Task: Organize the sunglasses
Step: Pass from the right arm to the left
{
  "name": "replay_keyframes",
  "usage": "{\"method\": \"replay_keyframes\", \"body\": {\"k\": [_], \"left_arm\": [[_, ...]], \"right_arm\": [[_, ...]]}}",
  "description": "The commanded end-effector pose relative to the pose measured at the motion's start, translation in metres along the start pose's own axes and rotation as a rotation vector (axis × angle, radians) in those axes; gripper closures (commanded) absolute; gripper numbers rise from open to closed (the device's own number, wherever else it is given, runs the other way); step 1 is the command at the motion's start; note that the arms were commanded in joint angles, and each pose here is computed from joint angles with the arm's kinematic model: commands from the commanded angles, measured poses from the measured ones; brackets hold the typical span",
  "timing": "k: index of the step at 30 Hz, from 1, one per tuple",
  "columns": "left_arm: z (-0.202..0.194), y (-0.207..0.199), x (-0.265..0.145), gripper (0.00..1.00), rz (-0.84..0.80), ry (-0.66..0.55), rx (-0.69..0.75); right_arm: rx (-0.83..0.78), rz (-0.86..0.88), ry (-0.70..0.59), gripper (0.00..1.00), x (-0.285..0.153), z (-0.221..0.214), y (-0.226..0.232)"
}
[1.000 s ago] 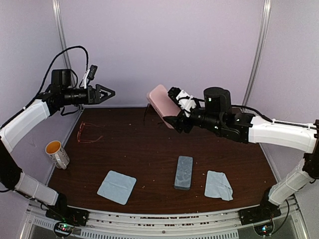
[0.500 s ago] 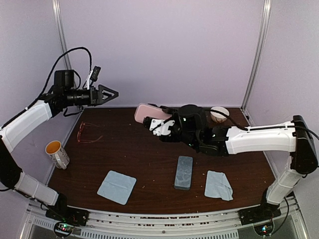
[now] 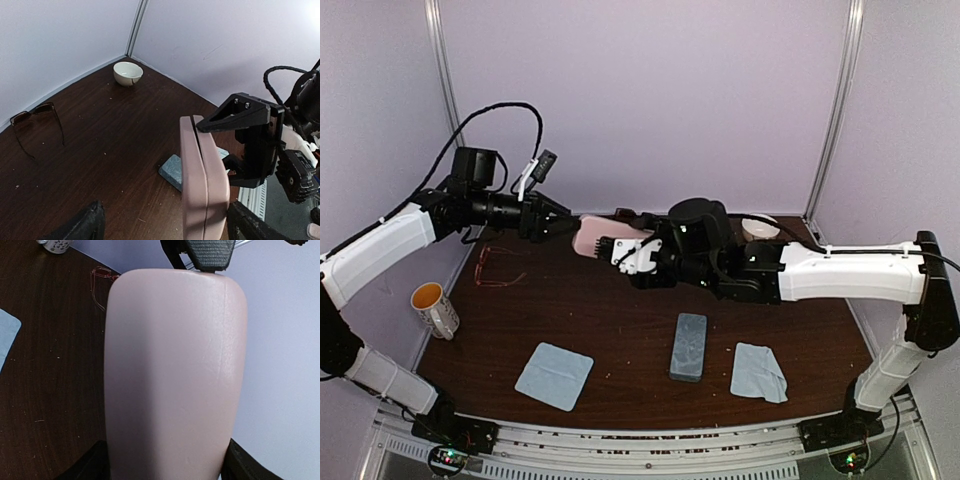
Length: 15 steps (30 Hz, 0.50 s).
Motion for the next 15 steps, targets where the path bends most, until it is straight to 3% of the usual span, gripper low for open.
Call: {"method": "replay_keyframes", "body": {"k": [1, 4, 12, 15], "left_arm": [[-0.004, -0.003, 0.008, 0.15, -0.017, 0.046, 0.063], [-0.004, -0.004, 0.010, 0.17, 0.025, 0.071, 0.084], [-0.007, -0.014, 0.013, 0.16, -0.079, 0.084, 0.090], [-0.008, -0.014, 0.016, 0.21, -0.079, 0.093, 0.092]], "right_arm": [[0.060, -0.034, -0.077, 0.44, -0.014, 0.017, -0.023], [0.070, -0.028, -0.079, 0.44, -0.012, 0.019, -0.022], [0.092, -0.051, -0.052, 0.44, -0.007, 0.019, -0.024], [0.099, -0.059, -0.069, 0.44, -0.008, 0.022, -0.028]]}}
Point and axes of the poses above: each gripper's point midway between its finger pads, its own x axis out along the fingers, its own y axis along the line the jaws close on, z = x × y, the point moved 10 cm from there along -x, back along the fingers, and after that the axes turned 7 degrees about -x, right-handed, at the moved point
